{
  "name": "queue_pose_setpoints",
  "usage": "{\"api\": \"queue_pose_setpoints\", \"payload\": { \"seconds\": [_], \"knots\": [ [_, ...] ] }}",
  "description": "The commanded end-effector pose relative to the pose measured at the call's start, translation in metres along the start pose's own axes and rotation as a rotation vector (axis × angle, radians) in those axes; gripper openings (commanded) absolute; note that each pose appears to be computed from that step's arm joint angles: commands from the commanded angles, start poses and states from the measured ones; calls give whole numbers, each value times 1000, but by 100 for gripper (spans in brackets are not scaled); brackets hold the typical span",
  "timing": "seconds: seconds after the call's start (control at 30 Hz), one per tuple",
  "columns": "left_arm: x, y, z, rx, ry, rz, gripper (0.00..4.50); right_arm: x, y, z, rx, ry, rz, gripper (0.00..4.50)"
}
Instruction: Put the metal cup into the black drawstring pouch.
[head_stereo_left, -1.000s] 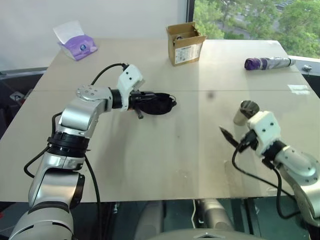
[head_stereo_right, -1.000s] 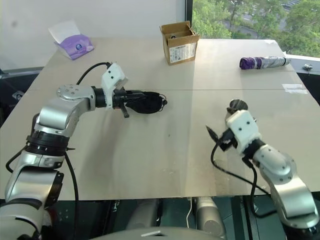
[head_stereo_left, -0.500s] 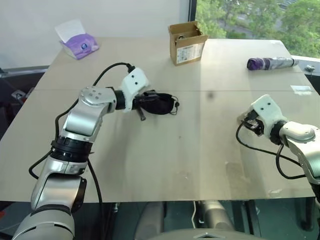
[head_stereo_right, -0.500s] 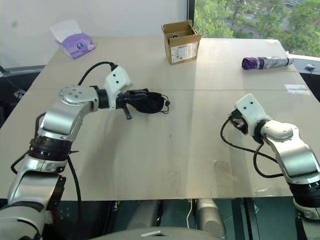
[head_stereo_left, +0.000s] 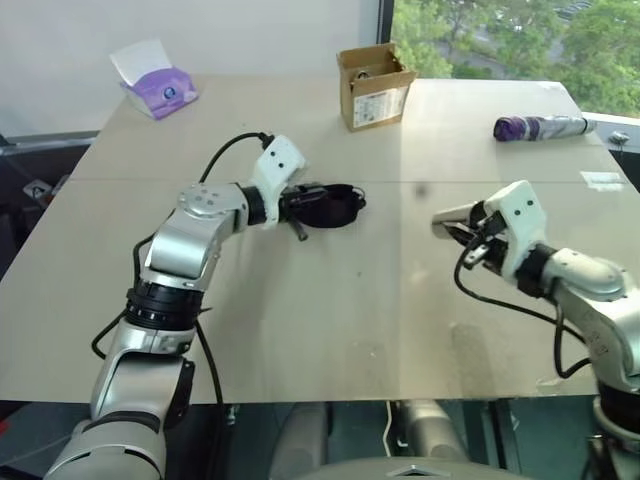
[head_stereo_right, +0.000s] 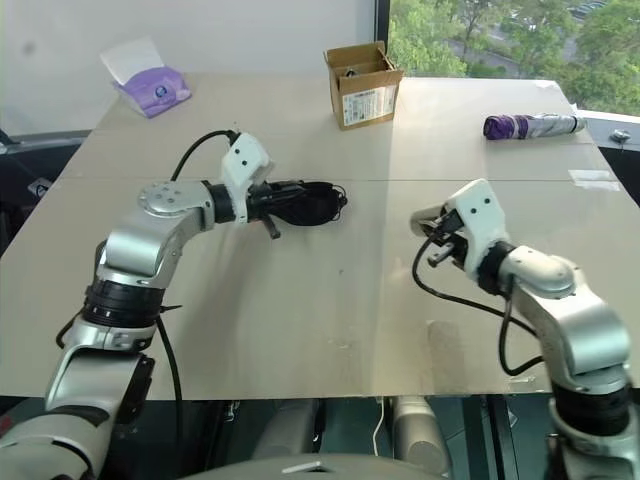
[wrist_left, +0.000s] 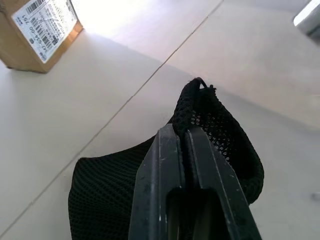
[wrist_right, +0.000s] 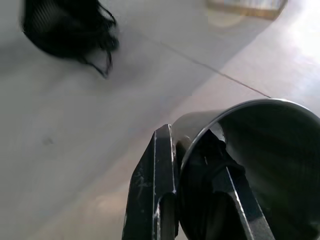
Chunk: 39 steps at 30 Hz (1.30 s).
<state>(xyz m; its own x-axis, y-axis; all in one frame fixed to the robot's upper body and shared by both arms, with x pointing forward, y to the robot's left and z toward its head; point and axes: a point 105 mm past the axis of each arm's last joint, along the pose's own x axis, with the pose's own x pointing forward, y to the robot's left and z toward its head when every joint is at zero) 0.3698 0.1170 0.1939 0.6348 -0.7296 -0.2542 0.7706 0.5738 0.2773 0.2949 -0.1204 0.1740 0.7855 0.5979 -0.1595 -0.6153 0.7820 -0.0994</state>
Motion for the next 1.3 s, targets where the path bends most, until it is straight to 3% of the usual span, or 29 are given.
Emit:
{"api": "queue_pose_setpoints", "payload": {
  "seconds": [0.03,0.33,0.53,0.7,1.07,1.3],
  "knots": [
    [-3,-1,27,-2,-96,6,0,6,17,18,-8,-121,20,5],
    [8,-12,31,-53,-85,-11,0,54,51,34,145,-298,105,5],
    [11,-19,27,13,-43,-31,0,57,55,48,198,-369,150,5],
    [10,-16,24,47,-37,-24,0,52,53,48,223,-369,167,5],
    [11,-33,36,-42,-120,-38,0,79,82,11,168,-250,260,5],
    [10,-44,33,-83,-120,-56,0,90,86,9,158,-272,270,5]
  ]
}}
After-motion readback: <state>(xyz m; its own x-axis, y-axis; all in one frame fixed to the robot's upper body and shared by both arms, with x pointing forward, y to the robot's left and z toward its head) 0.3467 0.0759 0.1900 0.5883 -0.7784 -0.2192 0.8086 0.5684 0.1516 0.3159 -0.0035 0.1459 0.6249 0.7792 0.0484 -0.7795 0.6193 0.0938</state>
